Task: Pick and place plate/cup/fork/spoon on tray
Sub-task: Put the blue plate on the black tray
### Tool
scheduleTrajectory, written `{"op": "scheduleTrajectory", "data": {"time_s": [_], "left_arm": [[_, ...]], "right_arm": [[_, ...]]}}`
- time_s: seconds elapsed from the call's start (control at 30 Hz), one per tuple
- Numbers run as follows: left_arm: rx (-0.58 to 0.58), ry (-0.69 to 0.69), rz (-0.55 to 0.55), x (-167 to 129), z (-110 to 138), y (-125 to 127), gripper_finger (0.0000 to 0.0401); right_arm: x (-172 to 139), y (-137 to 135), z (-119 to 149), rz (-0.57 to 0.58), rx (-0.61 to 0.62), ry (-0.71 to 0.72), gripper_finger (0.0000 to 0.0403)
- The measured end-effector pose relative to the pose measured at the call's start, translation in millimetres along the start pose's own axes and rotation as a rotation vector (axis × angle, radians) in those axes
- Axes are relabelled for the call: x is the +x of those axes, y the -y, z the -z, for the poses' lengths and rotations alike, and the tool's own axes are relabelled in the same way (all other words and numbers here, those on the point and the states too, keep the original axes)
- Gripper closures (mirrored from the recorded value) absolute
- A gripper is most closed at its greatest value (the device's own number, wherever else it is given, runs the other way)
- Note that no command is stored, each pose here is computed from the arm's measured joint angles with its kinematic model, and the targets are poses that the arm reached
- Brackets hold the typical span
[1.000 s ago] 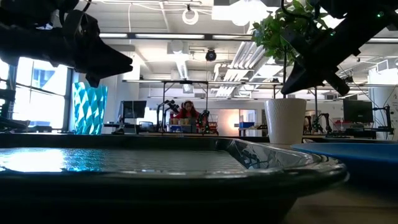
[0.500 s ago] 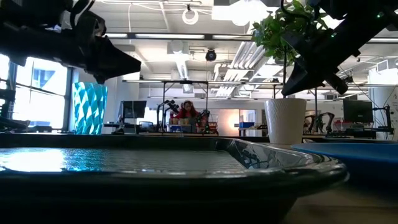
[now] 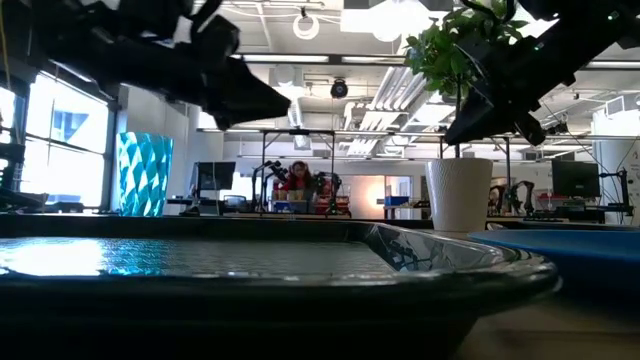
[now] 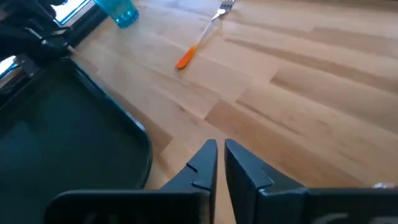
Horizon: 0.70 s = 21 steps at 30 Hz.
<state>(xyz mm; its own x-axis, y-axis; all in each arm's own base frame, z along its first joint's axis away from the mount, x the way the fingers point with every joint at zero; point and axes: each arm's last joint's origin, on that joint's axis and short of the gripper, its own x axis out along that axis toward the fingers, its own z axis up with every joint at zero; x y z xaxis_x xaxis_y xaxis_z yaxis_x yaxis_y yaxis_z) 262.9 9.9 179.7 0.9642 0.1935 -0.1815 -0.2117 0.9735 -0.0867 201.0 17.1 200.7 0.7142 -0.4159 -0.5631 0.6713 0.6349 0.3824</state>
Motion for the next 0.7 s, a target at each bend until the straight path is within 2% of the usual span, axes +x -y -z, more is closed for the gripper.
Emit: {"op": "scheduleTrajectory", "data": {"time_s": [0.1,0.23,0.4,0.53,0.63,0.7], "left_arm": [[-0.027,-0.033,0.048,10.1,3.7,2.2,0.0288],[-0.051,-0.057,0.053,7.1,9.3,1.2,0.0288],[-0.015,-0.027,0.044,-11.5,6.3,-4.2,0.0288],[0.072,0.056,0.02,-28.2,-9.6,-13.0,0.0288],[0.1,0.064,-0.002,-36.9,-16.1,-19.3,0.0288],[0.104,0.05,-0.023,-40.4,-17.8,-23.9,0.0288]], "right_arm": [[-1.2,2.3,4.7,0.021,-0.014,-0.039,0.035],[-3.1,14.0,13.5,0.115,-0.064,-0.143,0.0311],[-10.2,31.7,27.8,0.234,-0.027,-0.397,0.0267],[-18.3,30.4,39.3,0.176,-0.02,-0.629,0.0248],[-24.0,21.6,47.1,0.077,-0.015,-0.738,0.0245],[-29.3,17.0,53.2,0.052,-0.004,-0.776,0.0245]]}}
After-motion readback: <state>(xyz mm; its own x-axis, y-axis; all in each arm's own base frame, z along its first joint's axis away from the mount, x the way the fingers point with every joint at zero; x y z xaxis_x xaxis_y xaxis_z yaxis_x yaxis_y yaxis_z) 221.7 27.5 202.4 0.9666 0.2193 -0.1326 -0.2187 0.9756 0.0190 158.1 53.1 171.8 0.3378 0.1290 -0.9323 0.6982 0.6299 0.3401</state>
